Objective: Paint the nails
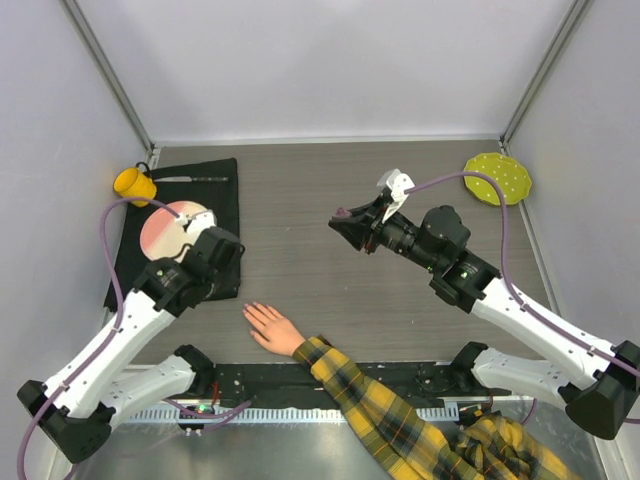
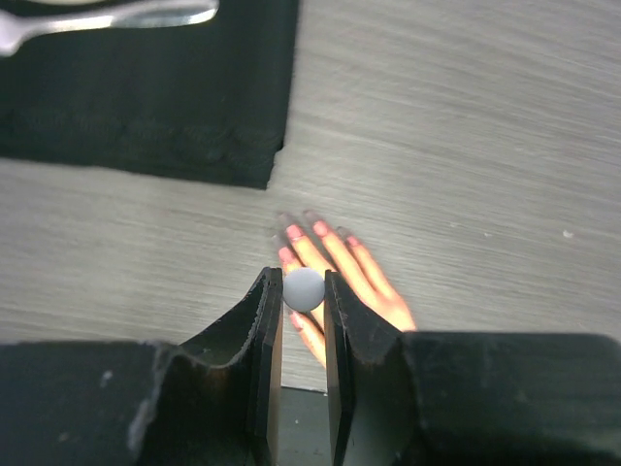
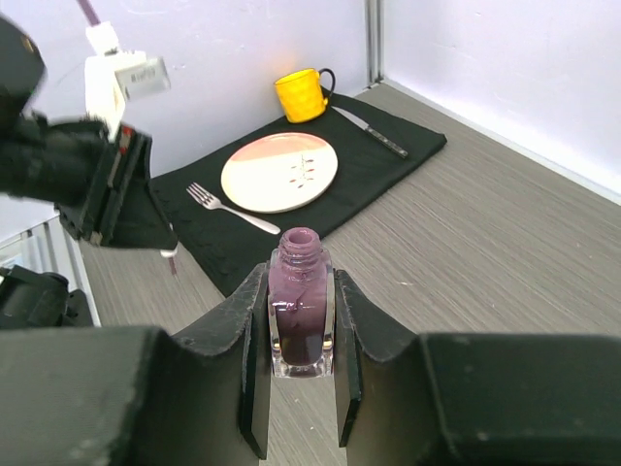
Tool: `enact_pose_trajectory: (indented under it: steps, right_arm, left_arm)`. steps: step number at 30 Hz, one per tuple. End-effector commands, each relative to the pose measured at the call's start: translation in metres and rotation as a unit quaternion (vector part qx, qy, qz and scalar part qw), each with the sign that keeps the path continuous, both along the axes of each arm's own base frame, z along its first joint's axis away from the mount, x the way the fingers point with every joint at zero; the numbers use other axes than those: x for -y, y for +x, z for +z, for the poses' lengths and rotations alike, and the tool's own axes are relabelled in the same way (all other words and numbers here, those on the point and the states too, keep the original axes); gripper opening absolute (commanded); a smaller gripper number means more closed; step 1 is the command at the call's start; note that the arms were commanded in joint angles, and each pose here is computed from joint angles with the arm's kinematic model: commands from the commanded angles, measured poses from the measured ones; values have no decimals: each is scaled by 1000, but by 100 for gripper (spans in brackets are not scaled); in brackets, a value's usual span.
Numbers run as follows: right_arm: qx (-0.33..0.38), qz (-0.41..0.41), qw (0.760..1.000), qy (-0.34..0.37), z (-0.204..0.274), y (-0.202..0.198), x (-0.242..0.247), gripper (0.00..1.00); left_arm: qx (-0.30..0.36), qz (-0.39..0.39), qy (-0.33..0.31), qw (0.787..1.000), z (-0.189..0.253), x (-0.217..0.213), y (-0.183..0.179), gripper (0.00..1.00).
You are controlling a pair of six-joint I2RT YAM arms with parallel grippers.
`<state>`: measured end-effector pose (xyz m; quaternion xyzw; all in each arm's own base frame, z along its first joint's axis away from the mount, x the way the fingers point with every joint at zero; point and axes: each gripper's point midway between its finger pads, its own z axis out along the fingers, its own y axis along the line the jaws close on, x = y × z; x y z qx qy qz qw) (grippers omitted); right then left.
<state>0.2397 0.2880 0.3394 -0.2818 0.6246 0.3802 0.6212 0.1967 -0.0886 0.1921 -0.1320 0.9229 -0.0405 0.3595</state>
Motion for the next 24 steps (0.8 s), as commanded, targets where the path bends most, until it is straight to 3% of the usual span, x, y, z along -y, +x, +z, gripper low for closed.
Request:
enact_pose_trajectory:
  steps: [1,14,24]
  right_arm:
    - [18,-16,1000,15,15,9,-1,1]
    - [-16,12,1000,6,-7,25,-28,1]
    - [-11,9,1000,-4,-12,31,-30,1]
  left_arm:
    - [25,78,-32,996,-24,-4,10,0]
    - [37,72,-28,996,-59,3,31,0]
    - [-10,72,-24,997,-88,3,38,0]
